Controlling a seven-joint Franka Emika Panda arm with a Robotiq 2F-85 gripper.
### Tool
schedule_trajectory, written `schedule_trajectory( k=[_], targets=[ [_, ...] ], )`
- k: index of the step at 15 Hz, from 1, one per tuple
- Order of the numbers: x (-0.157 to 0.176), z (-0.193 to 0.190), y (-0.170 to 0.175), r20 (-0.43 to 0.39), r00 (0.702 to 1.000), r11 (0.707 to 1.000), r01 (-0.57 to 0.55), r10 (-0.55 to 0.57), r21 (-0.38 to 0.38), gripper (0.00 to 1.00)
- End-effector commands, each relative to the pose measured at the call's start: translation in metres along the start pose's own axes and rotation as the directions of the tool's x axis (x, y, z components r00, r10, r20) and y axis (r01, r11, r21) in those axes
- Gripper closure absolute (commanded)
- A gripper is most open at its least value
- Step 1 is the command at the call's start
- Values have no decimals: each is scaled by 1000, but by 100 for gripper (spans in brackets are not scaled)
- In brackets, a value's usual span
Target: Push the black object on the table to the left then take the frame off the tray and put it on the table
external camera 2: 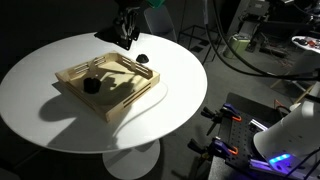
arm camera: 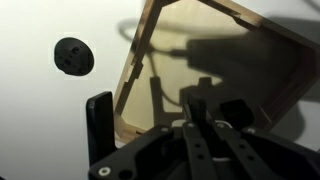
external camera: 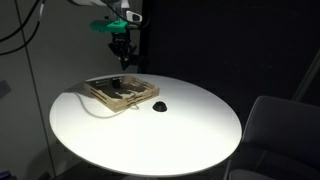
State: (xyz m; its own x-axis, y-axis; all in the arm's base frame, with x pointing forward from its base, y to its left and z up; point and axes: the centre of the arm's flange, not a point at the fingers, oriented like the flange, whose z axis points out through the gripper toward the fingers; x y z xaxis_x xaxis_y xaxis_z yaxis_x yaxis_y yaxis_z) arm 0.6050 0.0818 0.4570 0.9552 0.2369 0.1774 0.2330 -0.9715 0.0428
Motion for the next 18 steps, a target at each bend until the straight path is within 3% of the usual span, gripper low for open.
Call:
schedule_trajectory(
  k=[1, 5, 9, 13, 18],
  targets=[
    [-24, -17, 22, -12, 980, 980, -197, 197, 8, 98],
    [-32, -8, 41, -2, 914, 914, -404, 405, 34, 98],
    [-45, 4, 56, 27, 810, 808, -587, 586, 49, 98],
    [-64, 14, 76, 50, 671, 669, -742, 740, 43, 98],
    [-103, 23, 98, 87, 462, 465, -885, 882, -12, 98]
  ],
)
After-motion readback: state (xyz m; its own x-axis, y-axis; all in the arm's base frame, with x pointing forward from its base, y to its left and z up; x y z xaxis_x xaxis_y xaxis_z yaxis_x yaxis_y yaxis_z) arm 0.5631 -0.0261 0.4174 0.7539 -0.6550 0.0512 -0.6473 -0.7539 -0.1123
